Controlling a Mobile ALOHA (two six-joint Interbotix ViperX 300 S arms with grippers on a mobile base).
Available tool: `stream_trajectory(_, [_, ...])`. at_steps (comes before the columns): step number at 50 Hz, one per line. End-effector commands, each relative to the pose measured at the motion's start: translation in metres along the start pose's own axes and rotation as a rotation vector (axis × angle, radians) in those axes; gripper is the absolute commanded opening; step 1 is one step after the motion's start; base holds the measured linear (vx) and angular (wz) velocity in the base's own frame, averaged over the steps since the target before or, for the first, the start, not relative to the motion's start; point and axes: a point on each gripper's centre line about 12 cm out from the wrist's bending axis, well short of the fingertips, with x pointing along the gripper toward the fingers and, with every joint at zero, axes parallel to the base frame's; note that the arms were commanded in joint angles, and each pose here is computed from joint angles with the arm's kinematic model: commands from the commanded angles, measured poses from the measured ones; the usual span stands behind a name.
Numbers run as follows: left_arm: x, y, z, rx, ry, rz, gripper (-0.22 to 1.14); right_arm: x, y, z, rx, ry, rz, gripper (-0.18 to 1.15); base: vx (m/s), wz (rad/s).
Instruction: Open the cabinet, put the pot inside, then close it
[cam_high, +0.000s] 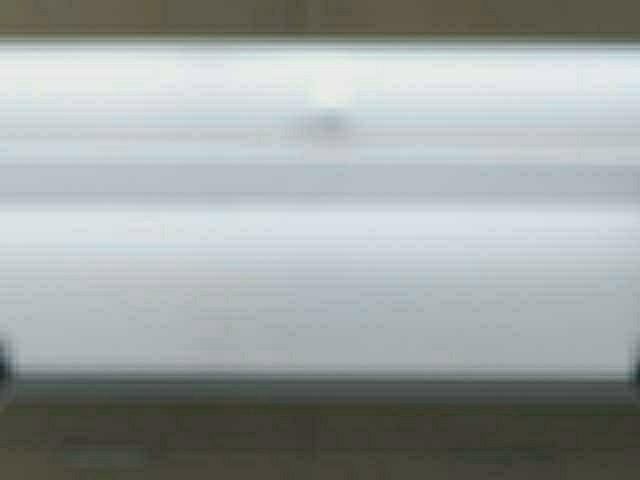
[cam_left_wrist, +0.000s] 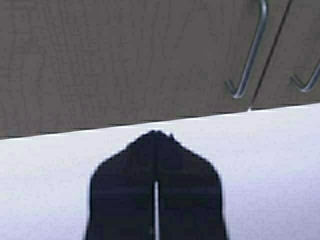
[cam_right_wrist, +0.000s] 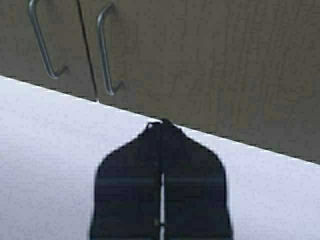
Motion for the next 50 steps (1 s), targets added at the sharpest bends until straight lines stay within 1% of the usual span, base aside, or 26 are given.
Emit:
stream_trajectory(1, [-0.0048,-0.0012,0.0103,0.003,-0.038,-0.004,0.05,-0.0041,0.0005,0.0085,-0.002,-0.03,0.004,0.06,0.0,0.0])
stream_trajectory(50, [-0.0047,-0.0011,0.0089,0.0,-0.034,-0.004,0.05,-0.0037,0.0006,0.0059,-0.004,-0.024,0.004,0.06,0.0,0.0])
